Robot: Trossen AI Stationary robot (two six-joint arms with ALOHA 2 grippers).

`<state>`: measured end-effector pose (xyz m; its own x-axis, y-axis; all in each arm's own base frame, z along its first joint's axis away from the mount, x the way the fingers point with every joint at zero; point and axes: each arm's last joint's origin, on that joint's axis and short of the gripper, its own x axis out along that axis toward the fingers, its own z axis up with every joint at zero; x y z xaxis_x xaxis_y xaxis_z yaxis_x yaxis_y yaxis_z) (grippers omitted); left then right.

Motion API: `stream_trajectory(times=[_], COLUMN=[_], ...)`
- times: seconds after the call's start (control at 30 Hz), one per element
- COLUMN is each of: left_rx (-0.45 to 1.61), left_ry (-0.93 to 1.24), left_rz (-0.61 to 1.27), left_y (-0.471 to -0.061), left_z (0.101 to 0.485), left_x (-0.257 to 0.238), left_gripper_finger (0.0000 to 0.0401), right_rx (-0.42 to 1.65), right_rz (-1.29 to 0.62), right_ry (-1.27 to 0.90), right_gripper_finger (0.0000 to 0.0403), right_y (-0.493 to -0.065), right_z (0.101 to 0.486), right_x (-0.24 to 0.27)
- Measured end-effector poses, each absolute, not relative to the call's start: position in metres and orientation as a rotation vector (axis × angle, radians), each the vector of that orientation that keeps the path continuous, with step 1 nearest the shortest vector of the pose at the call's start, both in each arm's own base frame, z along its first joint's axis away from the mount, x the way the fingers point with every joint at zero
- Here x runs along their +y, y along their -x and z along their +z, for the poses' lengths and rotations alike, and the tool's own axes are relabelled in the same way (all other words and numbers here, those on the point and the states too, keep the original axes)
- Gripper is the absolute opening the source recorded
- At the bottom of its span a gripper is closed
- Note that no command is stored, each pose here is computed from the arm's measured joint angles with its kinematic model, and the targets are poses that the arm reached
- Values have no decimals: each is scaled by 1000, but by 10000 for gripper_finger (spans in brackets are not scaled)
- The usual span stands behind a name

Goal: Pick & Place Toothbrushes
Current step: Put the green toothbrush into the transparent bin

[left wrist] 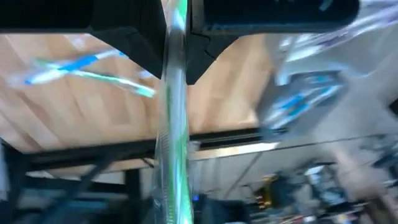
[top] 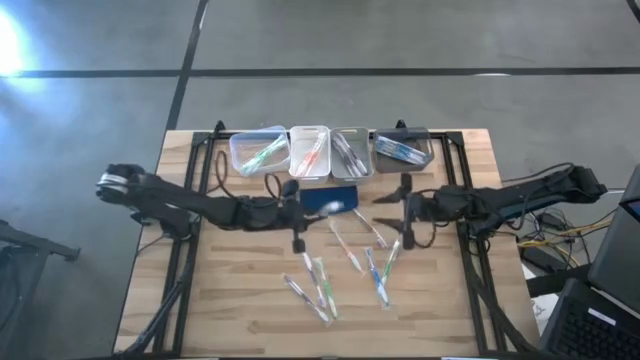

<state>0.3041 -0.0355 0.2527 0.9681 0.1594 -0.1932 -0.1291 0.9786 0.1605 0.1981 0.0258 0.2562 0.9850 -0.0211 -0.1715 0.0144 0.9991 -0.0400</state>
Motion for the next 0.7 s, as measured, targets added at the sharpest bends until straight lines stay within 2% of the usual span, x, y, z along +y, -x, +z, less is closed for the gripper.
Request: stream_trajectory(times=[0.13, 0.33, 0.7], left_rx=[220, 266, 576], left_ry=[-111, -32, 81], left_rz=[236, 358, 662], left_y=[-284, -254, -225], left_z=[273, 291, 304], left_x=[-23, 7, 76], left_gripper_finger=[34, 34, 35], right_rx=[127, 67, 71], right_rz=[-137, -163, -163], right_ry=[12, -3, 1], right_gripper_finger=[202, 183, 159], right_y=[-188, -184, -186], right_z=[250, 249, 247], right_x=[21, 19, 20])
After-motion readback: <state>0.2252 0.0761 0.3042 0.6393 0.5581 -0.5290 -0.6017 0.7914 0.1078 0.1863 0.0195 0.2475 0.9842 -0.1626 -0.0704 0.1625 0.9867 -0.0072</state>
